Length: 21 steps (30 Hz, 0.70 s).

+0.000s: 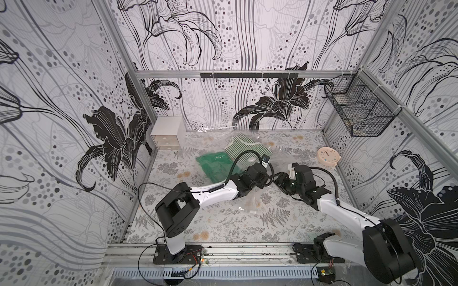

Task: Take the tank top out of the vacuum bag
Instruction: Adjust the vacuum bag at the center of the board.

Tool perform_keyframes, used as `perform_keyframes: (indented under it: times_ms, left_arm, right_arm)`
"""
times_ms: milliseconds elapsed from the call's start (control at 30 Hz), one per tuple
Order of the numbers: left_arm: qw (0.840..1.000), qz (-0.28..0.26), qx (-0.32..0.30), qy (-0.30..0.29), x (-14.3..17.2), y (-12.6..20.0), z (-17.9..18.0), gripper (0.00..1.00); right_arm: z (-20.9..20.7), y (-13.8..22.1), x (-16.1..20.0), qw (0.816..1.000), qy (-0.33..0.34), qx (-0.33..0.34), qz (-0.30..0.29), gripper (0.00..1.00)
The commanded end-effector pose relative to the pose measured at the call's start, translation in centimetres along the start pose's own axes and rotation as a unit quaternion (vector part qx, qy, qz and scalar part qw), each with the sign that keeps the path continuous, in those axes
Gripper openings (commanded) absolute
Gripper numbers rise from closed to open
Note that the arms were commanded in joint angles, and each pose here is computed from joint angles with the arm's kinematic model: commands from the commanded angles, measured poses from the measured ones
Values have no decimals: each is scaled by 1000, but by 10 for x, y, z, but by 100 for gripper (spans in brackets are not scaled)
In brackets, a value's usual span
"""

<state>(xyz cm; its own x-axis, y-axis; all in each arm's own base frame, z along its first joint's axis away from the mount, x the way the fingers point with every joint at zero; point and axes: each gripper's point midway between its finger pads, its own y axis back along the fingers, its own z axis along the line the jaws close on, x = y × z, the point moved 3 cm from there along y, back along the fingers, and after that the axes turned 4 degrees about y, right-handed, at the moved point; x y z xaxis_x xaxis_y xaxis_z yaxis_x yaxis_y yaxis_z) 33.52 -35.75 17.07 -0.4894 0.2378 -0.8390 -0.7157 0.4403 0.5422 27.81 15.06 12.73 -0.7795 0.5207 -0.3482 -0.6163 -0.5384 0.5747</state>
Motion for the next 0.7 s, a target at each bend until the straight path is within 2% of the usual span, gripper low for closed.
perform_keyframes:
  times_ms: [0, 133, 300, 500, 667]
  left_arm:
    - [1000, -9, 19, -7, -11, -6, -5, 0]
    - [999, -15, 46, -12, -19, -5, -14, 0]
    - [997, -17, 74, -10, -24, -2, -22, 0]
    - [997, -17, 76, 8, -27, 3, -21, 0]
    - [995, -22, 92, 19, -33, 9, -26, 0]
  right_arm:
    - [-10, 10, -7, 998, -24, 14, -55, 60]
    - [-19, 7, 0, 999, -16, 33, -37, 57]
    - [10, -18, -9, 1000, 3, -21, -4, 50]
    - [50, -42, -34, 995, 4, -100, -14, 47]
    - [54, -64, -39, 994, -4, -113, -5, 46]
